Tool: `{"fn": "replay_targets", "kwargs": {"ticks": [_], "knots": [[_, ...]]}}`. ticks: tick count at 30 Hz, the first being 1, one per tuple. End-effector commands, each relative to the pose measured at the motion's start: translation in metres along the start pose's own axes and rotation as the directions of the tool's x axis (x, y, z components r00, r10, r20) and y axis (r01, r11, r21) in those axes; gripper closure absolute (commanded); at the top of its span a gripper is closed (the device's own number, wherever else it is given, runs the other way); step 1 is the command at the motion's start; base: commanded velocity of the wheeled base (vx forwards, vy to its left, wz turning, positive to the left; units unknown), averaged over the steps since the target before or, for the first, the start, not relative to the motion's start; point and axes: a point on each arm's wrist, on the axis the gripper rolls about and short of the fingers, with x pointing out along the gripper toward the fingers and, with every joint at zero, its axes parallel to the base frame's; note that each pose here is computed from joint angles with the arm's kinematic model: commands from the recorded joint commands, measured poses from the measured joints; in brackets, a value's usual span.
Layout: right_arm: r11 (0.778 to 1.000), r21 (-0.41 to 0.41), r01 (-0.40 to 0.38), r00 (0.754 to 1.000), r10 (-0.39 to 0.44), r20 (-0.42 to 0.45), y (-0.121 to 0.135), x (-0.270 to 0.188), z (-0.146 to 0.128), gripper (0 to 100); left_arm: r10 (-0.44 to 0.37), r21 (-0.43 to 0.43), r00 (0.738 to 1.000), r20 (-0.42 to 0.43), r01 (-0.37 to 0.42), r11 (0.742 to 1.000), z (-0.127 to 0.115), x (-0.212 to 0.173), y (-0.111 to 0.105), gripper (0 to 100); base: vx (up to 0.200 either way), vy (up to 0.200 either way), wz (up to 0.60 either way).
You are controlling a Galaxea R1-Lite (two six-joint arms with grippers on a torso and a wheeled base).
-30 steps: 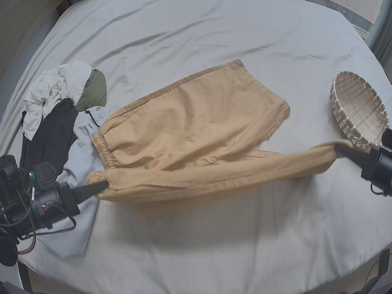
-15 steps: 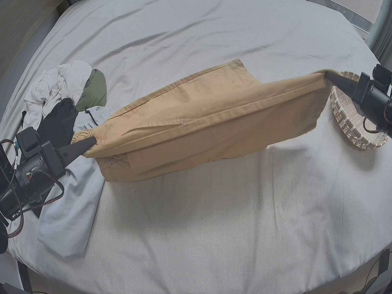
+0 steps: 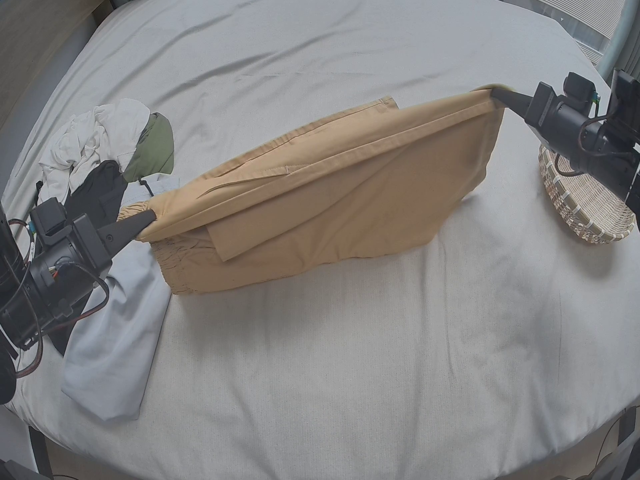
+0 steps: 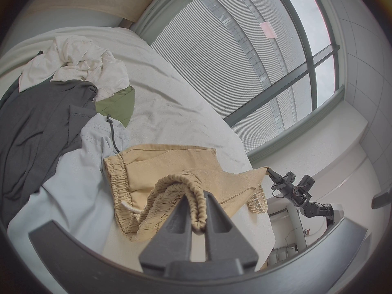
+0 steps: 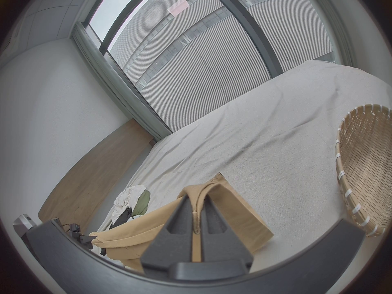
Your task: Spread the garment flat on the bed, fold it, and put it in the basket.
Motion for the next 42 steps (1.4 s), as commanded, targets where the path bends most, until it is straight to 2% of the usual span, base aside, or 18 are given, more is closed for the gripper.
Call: {"fn": "replay_targets", "kwargs": {"ticks": [1, 11, 17, 28, 29, 30, 35, 38, 42], "knots": [[1.0, 0.008, 0.021, 0.999, -0.021, -0.033, -0.013, 0.02, -0.013, 100, 0.026, -0.009, 1.0, -0.009, -0.026, 1.0, 0.002, 0.012, 0.009, 100, 0.0, 0.0, 0.0], [1.0, -0.001, -0.008, 1.0, 0.008, -0.012, -0.021, 0.055, -0.019, 100, 0.051, -0.023, 0.998, -0.027, -0.052, 0.998, 0.0, 0.019, 0.017, 100, 0.0, 0.0, 0.0], [0.999, -0.008, -0.036, 0.999, 0.036, 0.024, -0.025, 0.087, -0.026, 100, 0.074, -0.065, 0.997, -0.014, -0.074, 0.995, 0.0, 0.021, 0.019, 100, 0.0, 0.0, 0.0], [0.998, -0.011, -0.055, 0.997, 0.056, 0.049, -0.032, 0.109, -0.034, 100, 0.126, -0.088, 0.992, -0.023, -0.128, 0.988, -0.002, 0.022, 0.033, 100, 0.0, 0.0, 0.0], [0.998, -0.011, -0.055, 0.997, 0.056, 0.049, -0.032, 0.109, -0.034, 0, 0.126, -0.088, 0.992, -0.023, -0.128, 0.988, -0.002, 0.022, 0.033, 0, 0.0, 0.0, 0.0], [0.999, -0.01, -0.052, 0.997, 0.053, 0.051, -0.036, 0.116, -0.042, 0, 0.135, -0.112, 0.99, -0.025, -0.137, 0.984, -0.002, 0.023, 0.035, 0, 0.0, 0.0, 0.0], [0.997, -0.022, -0.072, 0.994, 0.073, 0.081, -0.032, 0.121, -0.044, 0, 0.163, -0.14, 0.987, -0.017, -0.163, 0.977, 0.001, 0.022, 0.043, 0, 0.0, 0.0, 0.0], [0.999, -0.017, -0.048, 0.996, 0.05, 0.078, -0.026, 0.106, -0.038, 0, 0.215, -0.149, 0.976, -0.028, -0.217, 0.965, -0.002, 0.027, 0.057, 0, 0.0, 0.0, 0.0], [1.0, 0.0, -0.01, 1.0, 0.01, 0.008, -0.023, 0.079, -0.045, 0, 0.235, -0.148, 0.972, 0.004, -0.232, 0.961, 0.003, 0.023, 0.058, 0, 0.0, 0.0, 0.0]]}}
